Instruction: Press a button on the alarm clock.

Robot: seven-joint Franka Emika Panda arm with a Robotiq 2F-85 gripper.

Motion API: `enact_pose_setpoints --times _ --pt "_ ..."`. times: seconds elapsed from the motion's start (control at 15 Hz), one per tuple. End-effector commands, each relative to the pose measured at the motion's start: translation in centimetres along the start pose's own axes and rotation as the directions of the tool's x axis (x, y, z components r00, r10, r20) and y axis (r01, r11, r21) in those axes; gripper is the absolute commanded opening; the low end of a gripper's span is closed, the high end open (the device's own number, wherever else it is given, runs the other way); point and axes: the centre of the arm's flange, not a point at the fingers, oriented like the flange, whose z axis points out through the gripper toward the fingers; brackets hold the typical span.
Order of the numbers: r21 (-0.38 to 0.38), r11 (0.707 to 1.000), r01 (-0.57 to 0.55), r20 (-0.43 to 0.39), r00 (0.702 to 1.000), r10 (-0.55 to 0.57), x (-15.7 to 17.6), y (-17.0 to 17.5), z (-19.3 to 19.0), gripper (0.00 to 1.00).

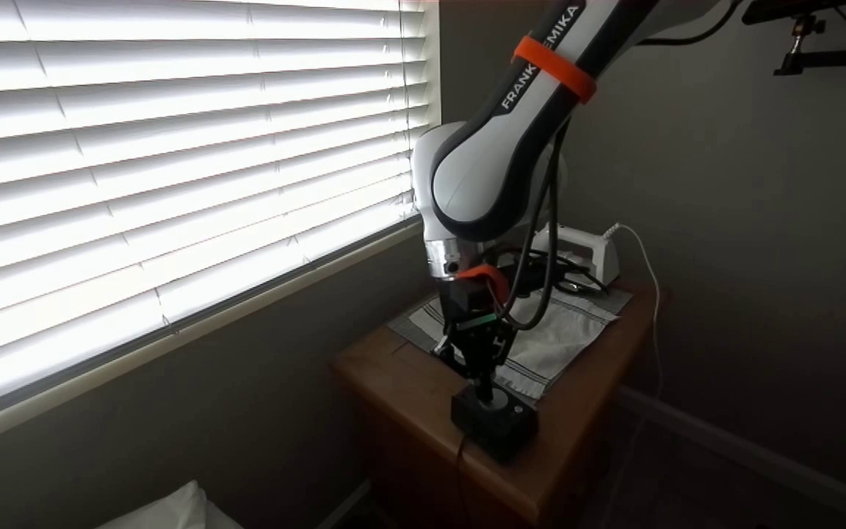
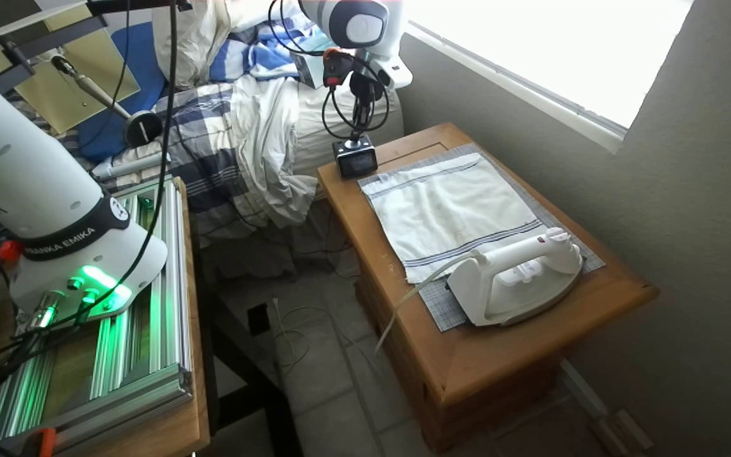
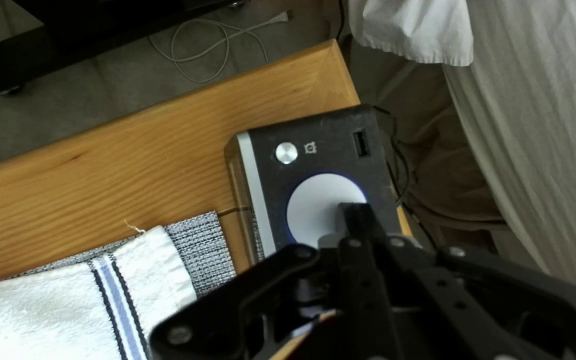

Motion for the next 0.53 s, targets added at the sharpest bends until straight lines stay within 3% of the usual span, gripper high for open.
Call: enact_pose_setpoints --times 0.0,0.47 --pt "0.013 0.999 -0.032 0.026 0.999 0.032 0.78 0.63 0.51 0.00" --pt "0.000 0.998 -0.055 0.056 0.997 0.055 0.74 1.28 0.46 0.00"
